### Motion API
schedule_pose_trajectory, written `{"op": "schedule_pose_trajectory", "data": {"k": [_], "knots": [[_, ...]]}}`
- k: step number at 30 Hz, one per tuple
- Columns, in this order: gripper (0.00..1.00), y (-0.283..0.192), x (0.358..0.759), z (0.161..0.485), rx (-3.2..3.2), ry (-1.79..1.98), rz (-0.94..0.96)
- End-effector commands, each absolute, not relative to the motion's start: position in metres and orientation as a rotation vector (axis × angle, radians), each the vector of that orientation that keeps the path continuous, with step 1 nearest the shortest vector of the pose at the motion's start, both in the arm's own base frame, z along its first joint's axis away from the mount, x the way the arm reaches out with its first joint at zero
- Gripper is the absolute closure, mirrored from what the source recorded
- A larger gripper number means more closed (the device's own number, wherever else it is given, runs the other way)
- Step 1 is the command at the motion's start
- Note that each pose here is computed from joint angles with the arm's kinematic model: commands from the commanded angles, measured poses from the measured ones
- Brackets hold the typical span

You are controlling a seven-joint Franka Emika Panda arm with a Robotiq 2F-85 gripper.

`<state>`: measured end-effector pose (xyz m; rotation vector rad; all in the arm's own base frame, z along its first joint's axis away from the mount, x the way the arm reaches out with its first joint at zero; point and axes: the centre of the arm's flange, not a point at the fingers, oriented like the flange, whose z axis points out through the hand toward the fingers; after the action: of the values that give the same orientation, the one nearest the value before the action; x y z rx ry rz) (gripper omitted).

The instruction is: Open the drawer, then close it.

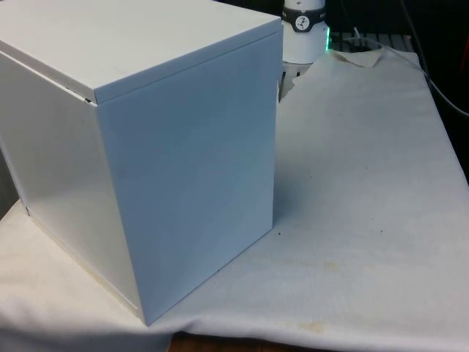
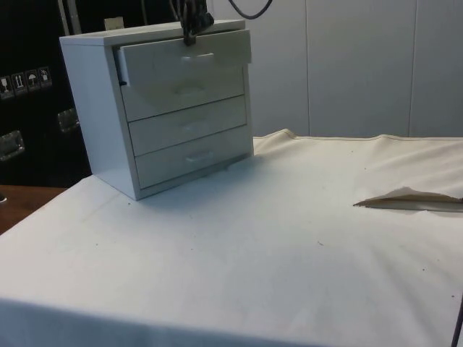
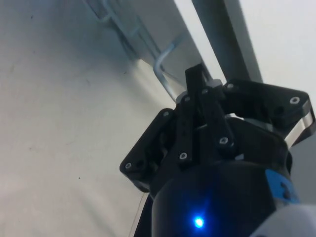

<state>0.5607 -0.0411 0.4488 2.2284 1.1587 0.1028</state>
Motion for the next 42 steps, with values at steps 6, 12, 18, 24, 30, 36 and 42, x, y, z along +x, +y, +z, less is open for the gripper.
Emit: {"op": "schedule_pose_trajectory", "data": {"k": [6, 12, 18, 24, 30, 36, 42], "knots": [[1.0, -0.054, 0.572, 0.445, 2.233, 1.151, 0.113], [1.0, -0.06, 0.574, 0.442, 2.236, 1.142, 0.12], [1.0, -0.063, 0.575, 0.441, 2.238, 1.134, 0.126], [1.0, -0.068, 0.577, 0.442, 2.234, 1.122, 0.135], [1.0, -0.072, 0.58, 0.443, 2.235, 1.111, 0.143], [1.0, -0.075, 0.581, 0.443, 2.233, 1.101, 0.142], [1.0, -0.078, 0.582, 0.442, 2.231, 1.091, 0.137]]}}
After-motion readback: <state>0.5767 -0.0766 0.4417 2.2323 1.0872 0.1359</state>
